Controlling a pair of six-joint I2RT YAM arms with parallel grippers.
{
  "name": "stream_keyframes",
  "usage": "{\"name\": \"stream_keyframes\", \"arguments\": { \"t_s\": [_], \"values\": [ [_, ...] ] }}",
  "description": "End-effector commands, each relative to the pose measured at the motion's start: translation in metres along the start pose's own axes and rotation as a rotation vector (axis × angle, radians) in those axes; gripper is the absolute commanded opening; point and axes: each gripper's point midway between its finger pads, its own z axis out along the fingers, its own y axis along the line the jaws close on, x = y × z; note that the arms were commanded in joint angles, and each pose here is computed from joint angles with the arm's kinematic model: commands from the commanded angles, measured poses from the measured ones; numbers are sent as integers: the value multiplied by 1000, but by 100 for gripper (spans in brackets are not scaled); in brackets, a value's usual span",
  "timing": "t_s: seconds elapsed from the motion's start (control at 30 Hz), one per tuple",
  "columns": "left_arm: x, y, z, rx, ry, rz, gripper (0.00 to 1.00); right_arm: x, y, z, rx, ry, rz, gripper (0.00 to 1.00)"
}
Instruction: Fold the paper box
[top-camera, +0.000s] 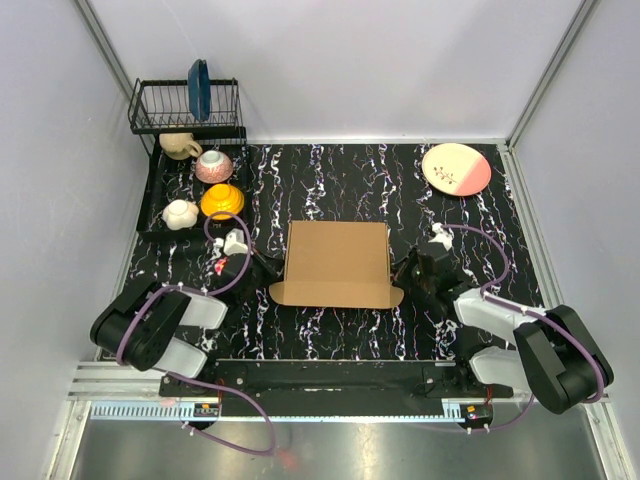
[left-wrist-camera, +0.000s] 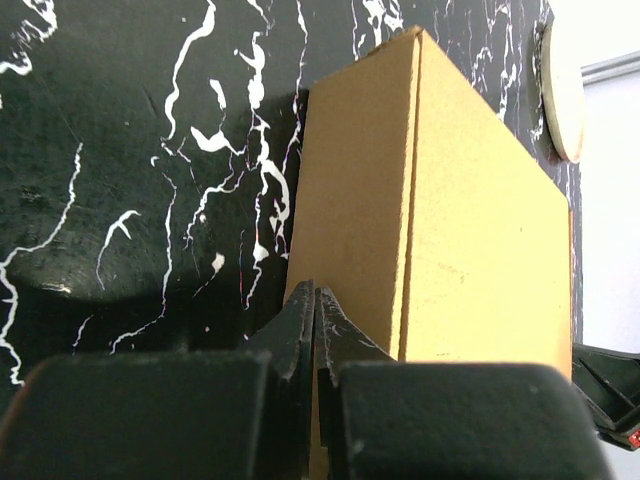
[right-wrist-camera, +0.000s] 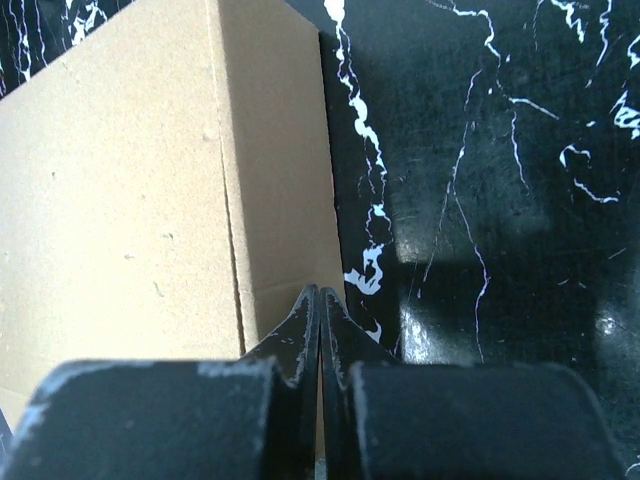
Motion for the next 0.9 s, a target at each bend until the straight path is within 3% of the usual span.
{"name": "stream_keyframes", "arguments": {
  "t_s": [0.0,0.33,0.87],
  "values": [
    [-7,-28,4,116,-7,-19,0,-5,11,-3,-61,-13,12,0],
    [-7,-62,-12,265,27,-37,0,-27,37,-29,-138,-62,6,0],
    [-32,-101,-41,350,-3,-15,0,-55,67,-62,-203,-103,21,0]
  ]
}}
